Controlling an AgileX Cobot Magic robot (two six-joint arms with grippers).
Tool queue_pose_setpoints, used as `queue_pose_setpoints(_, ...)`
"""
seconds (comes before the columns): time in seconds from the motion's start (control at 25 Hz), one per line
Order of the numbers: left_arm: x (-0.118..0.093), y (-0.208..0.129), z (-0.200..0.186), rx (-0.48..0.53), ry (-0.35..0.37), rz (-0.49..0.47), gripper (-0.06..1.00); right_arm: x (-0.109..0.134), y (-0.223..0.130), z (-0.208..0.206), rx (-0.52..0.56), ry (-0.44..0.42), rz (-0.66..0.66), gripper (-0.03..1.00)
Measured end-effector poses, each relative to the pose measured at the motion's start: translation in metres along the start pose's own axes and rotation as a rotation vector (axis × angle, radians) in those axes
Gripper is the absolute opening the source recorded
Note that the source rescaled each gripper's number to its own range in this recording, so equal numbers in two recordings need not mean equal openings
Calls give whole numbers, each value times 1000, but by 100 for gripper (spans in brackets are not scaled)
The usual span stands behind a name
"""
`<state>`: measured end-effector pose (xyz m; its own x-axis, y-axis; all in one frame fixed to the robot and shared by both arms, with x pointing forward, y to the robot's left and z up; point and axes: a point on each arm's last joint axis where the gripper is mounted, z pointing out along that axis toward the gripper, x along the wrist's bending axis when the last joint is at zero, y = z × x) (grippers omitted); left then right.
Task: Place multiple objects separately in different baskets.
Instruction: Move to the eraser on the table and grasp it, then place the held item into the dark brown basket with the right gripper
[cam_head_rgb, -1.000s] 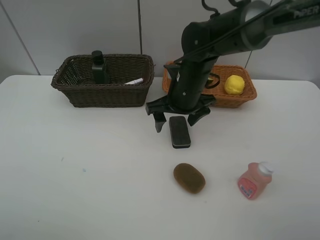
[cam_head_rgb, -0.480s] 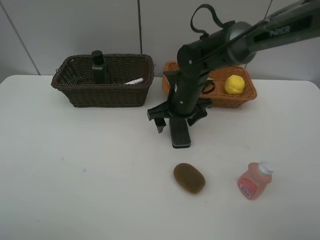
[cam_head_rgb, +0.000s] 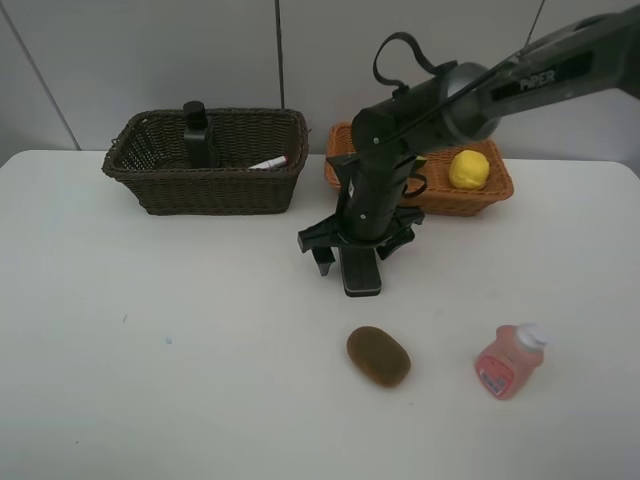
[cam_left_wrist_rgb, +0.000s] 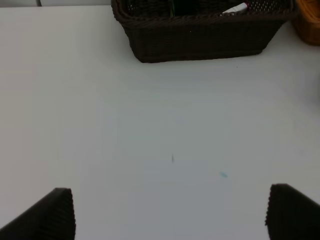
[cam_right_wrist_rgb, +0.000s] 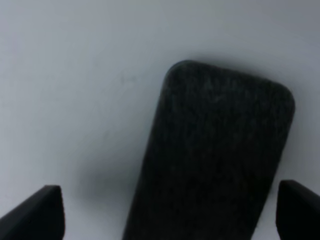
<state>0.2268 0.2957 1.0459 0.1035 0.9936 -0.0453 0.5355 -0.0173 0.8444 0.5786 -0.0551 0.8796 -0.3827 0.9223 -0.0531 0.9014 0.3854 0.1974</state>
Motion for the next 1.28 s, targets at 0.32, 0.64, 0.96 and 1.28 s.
queue_pose_setpoints(0.32, 0, 0, 0, 0, 0, 0, 100, -3, 0, 6, 2, -2, 4, 100)
queue_pose_setpoints(0.64, 0, 0, 0, 0, 0, 0, 100, -3, -2, 13, 22, -16, -9, 94)
queue_pose_setpoints(0.96, 0, 0, 0, 0, 0, 0, 100, -4, -4, 4, 45, -17, -64, 41)
queue_pose_setpoints(1.28, 0, 0, 0, 0, 0, 0, 100, -6, 20, -80, -274, 60, -70, 41)
